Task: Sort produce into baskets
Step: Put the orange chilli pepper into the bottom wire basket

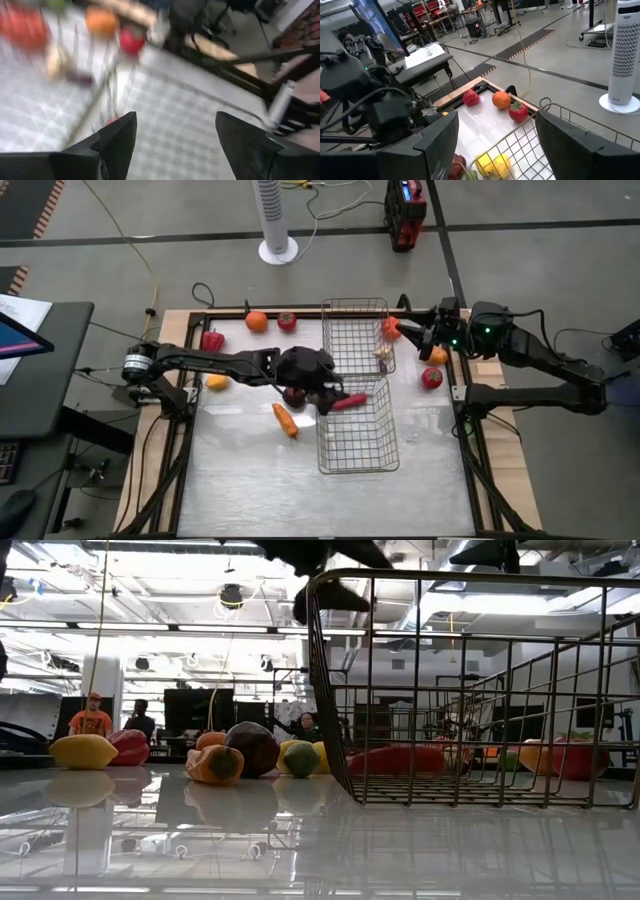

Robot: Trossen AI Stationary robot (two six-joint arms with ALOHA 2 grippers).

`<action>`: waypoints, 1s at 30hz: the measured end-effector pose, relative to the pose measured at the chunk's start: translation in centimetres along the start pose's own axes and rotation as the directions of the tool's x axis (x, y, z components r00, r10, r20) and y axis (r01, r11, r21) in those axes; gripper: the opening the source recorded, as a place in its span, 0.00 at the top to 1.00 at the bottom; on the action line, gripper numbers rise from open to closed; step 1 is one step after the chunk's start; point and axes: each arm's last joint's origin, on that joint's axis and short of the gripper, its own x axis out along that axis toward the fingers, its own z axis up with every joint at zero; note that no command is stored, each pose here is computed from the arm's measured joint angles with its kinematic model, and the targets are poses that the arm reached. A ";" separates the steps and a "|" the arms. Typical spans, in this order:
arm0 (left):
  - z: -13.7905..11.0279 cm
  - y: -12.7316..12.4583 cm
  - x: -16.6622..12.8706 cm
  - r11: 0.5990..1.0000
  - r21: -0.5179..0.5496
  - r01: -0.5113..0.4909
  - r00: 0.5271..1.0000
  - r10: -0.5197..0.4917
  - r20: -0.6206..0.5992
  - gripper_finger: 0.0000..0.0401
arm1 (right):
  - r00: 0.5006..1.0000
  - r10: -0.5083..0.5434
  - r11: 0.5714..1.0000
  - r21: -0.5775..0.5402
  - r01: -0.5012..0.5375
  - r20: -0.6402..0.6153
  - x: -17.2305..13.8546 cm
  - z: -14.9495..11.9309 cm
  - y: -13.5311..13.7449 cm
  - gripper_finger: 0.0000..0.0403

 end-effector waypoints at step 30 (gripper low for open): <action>-12.3 2.6 -0.8 0.734 0.624 0.269 0.772 0.223 -0.595 0.49 | 0.993 0.034 0.999 -0.019 -0.037 -0.117 1.7 -1.3 0.7 0.28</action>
